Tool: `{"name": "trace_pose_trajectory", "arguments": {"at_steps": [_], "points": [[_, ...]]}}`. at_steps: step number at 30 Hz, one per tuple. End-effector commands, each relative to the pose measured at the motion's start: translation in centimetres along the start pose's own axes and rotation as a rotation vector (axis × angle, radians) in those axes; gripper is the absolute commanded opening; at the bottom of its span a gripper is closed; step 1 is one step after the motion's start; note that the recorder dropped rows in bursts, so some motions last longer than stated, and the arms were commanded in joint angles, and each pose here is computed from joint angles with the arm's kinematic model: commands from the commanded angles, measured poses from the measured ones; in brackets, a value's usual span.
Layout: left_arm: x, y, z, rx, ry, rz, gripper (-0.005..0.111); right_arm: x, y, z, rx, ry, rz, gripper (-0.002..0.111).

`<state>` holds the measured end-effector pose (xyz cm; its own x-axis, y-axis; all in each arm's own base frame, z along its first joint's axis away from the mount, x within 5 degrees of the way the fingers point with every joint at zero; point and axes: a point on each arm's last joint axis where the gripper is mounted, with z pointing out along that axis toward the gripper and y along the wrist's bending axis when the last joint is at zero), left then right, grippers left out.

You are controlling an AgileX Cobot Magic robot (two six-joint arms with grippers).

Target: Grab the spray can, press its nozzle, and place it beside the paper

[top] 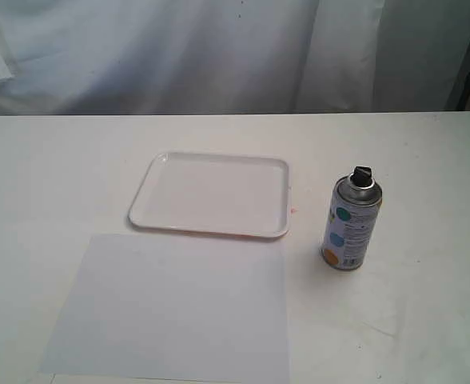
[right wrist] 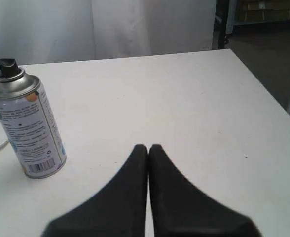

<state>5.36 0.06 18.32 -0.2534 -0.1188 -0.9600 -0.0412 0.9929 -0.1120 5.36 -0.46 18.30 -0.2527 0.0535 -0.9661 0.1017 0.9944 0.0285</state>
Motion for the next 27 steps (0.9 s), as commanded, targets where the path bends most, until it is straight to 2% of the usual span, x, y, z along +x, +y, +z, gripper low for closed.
{"name": "trace_pose_trajectory", "arguments": {"at_steps": [1, 5, 10, 21, 22, 27], "points": [[0.1, 0.0, 0.0, 0.001, -0.006, -0.004, 0.000, -0.9, -0.1, -0.1, 0.015, -0.107, -0.041, 0.000], [0.1, 0.0, 0.0, 0.001, -0.006, -0.004, 0.000, -3.6, 0.0, -0.8, 0.010, -0.419, -0.028, 0.000], [0.1, 0.0, 0.0, 0.001, -0.006, -0.004, 0.000, -5.4, 0.0, -1.9, 0.007, -0.651, -0.029, 0.000], [0.1, 0.0, 0.0, 0.001, -0.006, -0.004, 0.000, -6.8, 0.1, -3.2, 0.003, -0.869, -0.030, 0.000], [0.1, 0.0, 0.0, 0.001, -0.006, -0.004, 0.000, -6.8, 0.1, -3.2, 0.001, -0.865, -0.025, 0.000], [0.1, 0.0, 0.0, 0.001, -0.006, -0.004, 0.000, -11.5, 0.2, -3.7, -0.007, -0.736, 0.002, 0.000]]}}
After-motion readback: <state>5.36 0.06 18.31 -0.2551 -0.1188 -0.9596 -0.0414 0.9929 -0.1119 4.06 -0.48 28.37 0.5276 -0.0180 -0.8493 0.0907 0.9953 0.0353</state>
